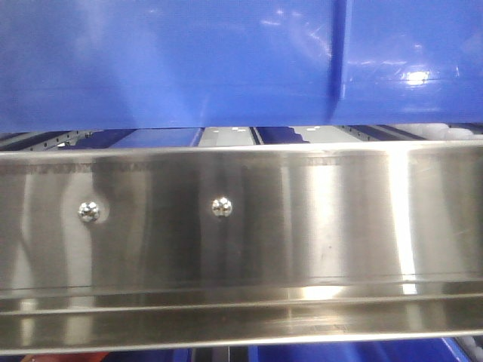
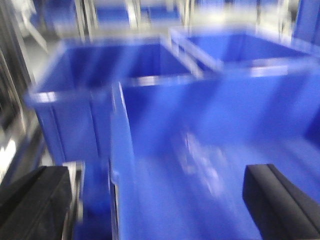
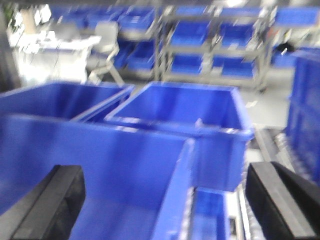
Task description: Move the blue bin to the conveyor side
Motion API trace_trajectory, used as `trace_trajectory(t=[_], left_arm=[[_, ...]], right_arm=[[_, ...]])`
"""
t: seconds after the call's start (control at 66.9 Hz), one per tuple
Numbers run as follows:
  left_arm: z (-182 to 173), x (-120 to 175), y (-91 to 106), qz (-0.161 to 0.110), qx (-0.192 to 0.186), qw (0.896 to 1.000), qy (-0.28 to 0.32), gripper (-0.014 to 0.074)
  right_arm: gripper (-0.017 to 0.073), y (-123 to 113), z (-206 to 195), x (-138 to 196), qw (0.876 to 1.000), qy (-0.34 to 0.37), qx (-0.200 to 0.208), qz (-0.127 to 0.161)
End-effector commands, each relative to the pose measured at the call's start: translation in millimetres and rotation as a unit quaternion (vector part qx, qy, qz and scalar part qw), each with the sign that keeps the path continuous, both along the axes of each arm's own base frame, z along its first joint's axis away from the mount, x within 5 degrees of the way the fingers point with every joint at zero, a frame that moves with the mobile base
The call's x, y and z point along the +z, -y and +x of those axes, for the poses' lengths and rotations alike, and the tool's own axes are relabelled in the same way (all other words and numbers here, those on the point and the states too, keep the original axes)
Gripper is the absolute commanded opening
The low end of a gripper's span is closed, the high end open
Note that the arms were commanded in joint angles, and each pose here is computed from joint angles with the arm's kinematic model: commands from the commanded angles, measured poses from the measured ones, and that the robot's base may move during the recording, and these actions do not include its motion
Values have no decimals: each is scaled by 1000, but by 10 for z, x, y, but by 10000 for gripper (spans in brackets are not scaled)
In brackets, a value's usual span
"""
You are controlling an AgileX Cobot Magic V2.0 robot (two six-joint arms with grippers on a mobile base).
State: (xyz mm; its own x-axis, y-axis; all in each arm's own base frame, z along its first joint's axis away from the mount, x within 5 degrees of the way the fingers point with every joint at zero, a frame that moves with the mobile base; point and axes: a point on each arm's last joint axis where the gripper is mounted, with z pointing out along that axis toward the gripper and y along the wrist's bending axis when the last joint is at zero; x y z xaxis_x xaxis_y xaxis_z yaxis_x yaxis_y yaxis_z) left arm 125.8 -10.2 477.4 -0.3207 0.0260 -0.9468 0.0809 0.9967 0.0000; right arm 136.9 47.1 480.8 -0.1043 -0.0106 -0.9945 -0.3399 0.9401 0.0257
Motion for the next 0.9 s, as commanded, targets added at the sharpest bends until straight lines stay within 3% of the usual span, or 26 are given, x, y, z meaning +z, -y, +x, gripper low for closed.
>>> trace_trajectory(t=[0.0, 0.269, 0.374, 0.523, 0.598, 0.703, 0.882], left_arm=[[87, 117, 28, -5, -8, 1000, -10, 602], [425, 313, 28, 11, 6, 996, -90, 601], [577, 325, 39, 6, 11, 992, -126, 601], [837, 306, 1, 31, 37, 988, -145, 601], [943, 277, -41, 50, 60, 985, -151, 601], [1053, 215, -57, 55, 74, 982, -164, 601], [1210, 111, -27, 52, 67, 979, -186, 601]], right_arm=[[554, -47, 49, 84, 1000, -4, 11, -3], [552, -154, 295, 306, 991, -119, 25, -48], [552, -210, 442, 350, 982, -174, 31, -70], [552, -279, 669, 332, 968, -230, 30, -95], [552, -296, 826, 315, 966, -238, 10, -97], [552, -281, 992, 251, 962, -254, -32, -94], [552, -348, 1157, 130, 955, -282, -34, -82]])
